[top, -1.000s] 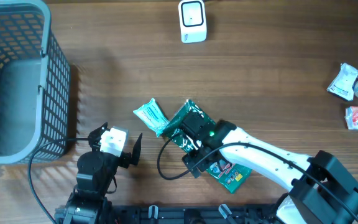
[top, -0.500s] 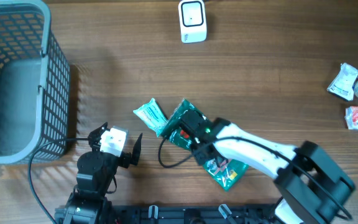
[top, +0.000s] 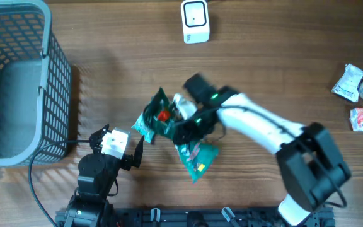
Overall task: Scan the item barcode
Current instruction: 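Lift the green gloves pack with the right gripper to the scanner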
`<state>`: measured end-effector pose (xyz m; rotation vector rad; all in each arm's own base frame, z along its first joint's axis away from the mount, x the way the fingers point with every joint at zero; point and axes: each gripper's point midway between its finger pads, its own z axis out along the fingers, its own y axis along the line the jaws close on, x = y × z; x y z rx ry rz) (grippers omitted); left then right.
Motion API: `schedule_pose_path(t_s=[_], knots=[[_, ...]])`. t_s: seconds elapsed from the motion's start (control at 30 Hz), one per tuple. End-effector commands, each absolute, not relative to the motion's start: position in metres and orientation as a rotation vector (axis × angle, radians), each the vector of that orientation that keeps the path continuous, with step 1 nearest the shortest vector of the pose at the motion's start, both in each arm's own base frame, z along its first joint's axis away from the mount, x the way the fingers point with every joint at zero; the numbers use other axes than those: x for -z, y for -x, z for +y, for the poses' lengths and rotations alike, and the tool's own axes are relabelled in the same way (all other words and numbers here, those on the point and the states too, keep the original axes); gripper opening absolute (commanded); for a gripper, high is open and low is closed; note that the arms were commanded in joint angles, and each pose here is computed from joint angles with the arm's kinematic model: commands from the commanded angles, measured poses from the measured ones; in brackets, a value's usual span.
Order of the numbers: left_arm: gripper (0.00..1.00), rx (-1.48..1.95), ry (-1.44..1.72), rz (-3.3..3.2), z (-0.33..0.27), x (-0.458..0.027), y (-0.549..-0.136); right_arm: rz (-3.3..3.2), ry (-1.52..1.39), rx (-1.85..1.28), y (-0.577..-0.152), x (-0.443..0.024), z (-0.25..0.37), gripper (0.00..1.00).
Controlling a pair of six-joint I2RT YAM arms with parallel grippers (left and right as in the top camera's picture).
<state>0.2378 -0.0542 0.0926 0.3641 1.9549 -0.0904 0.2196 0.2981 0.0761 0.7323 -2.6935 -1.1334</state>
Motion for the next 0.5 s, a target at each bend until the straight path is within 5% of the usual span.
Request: schedule_pose_path(t_s=[0.0,0.27,0.47], knots=[[1.0,0.092,-0.38,1.953,-0.055,-0.091,-0.237,-2.248,-0.746,1.869,-0.223,-0.173,0.299,0.04],[1.0,0.092,-0.38,1.953,-0.055,-0.091,-0.237,-2.037,-0.642,2.24,-0.26,-0.222,0.268,0.04],[1.0,0.092,-0.38,1.953,-0.055,-0.091,-0.237,-1.896,-0.028,1.88,-0.266,-0.224,0.27,0.04]])
